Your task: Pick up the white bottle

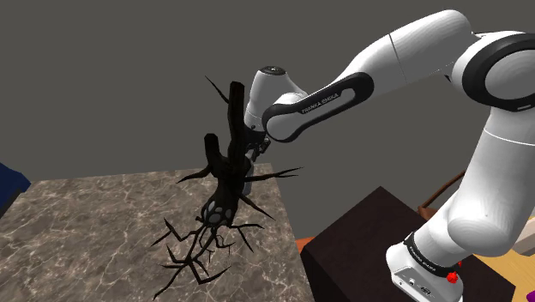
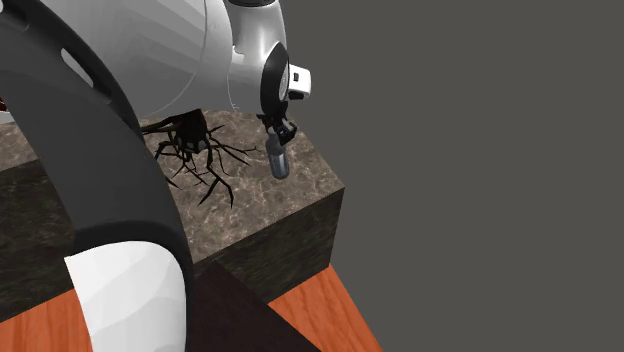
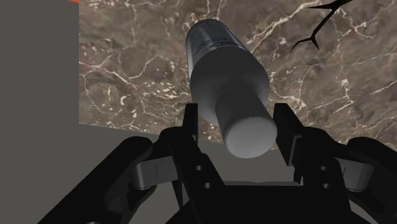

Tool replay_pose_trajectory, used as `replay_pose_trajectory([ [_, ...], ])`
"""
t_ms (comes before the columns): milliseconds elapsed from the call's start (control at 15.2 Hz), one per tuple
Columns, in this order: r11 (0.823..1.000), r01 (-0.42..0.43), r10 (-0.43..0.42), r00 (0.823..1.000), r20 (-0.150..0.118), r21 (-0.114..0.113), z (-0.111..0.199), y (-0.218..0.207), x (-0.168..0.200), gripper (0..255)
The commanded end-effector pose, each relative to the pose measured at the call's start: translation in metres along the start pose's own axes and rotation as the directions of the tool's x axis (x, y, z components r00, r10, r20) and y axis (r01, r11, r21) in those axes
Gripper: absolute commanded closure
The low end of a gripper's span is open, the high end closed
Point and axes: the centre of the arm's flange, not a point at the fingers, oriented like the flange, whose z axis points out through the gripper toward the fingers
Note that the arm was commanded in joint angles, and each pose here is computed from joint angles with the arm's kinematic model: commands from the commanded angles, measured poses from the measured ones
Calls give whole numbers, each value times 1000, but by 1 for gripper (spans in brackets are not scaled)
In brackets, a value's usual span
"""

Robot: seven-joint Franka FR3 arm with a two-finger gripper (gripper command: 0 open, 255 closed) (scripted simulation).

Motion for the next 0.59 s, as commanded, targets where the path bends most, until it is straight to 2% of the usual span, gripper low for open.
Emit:
replay_pose_trajectory([
  [0, 1000, 0, 0, 1000, 1, 0, 0, 0, 0, 255],
  [132, 1000, 0, 0, 1000, 1, 0, 0, 1, 0, 255],
  [528, 1000, 0, 0, 1000, 1, 0, -31, -3, 3, 255],
])
